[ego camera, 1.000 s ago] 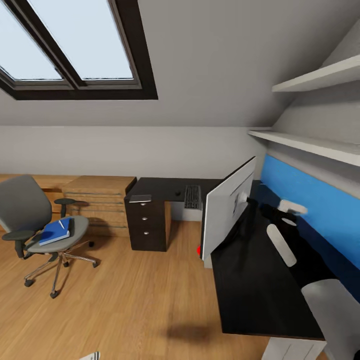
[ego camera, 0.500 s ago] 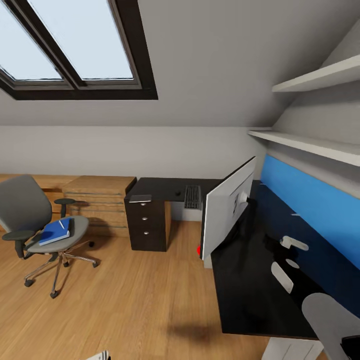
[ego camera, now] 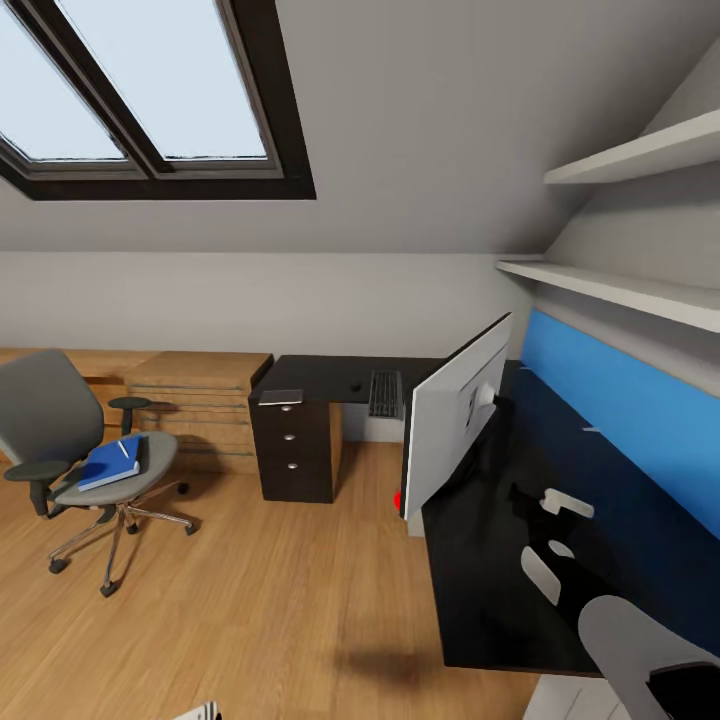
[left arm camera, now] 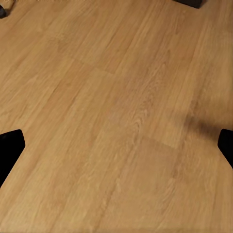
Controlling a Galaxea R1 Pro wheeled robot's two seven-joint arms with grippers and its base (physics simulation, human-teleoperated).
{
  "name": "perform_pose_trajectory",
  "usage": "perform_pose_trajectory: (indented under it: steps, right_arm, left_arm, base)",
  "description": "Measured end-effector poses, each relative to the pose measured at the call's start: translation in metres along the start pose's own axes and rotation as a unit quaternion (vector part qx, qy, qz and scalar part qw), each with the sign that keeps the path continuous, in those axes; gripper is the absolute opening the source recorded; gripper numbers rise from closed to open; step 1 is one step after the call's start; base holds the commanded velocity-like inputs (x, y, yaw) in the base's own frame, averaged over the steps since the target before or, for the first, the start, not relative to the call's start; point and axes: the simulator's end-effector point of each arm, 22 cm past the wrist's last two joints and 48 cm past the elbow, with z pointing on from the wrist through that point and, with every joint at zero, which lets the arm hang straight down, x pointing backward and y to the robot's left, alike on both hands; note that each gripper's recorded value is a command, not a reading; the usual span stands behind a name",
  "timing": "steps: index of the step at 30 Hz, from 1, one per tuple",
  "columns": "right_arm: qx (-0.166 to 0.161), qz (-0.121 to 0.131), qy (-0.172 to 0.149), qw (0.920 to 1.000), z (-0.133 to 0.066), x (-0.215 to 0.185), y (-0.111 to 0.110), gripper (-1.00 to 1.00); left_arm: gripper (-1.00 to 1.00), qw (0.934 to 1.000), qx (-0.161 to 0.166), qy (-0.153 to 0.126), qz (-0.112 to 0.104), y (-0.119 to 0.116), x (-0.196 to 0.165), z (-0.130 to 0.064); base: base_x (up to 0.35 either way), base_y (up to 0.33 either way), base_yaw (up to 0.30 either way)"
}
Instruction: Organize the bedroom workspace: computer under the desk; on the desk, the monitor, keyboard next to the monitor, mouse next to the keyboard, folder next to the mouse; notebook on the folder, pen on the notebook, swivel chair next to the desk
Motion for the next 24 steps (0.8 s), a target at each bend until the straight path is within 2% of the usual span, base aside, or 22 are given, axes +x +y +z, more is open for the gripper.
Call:
perform_pose_trajectory:
  steps: [2,7,13,17,24]
  right_arm:
    - [-0.005,0.003,0.004,1.0,-0.003,0.006,0.009,1.0]
    - [-0.004,0.0,0.018,0.9998,-0.008,0.023,0.014,1.0]
    - [-0.004,0.003,0.008,1.0,-0.009,0.022,0.014,1.0]
    - [-0.004,0.004,0.008,1.0,-0.009,0.022,0.015,1.0]
    - [0.0,-0.001,0.014,0.9999,-0.011,0.028,0.011,1.0]
  left_arm:
    - [1.0,1.0,0.0,0.0,0.0,0.0,0.0,0.0]
    - [1.0,1.0,0.0,0.003,0.001,0.0,0.002,0.0]
    - [1.0,1.0,-0.001,0.007,0.0,0.0,0.004,0.0]
    - [1.0,1.0,-0.001,0.008,0.0,0.0,0.005,0.0]
    - [1.0,1.0,-0.001,0.009,0.0,0.001,0.006,0.0]
  base:
    - [0.0,0.0,0.059]
    - [0.0,0.0,0.136]
    - [-0.014,-0.047,0.019]
    - [-0.071,-0.304,0.001]
    - [-0.001,-0.322,0.254]
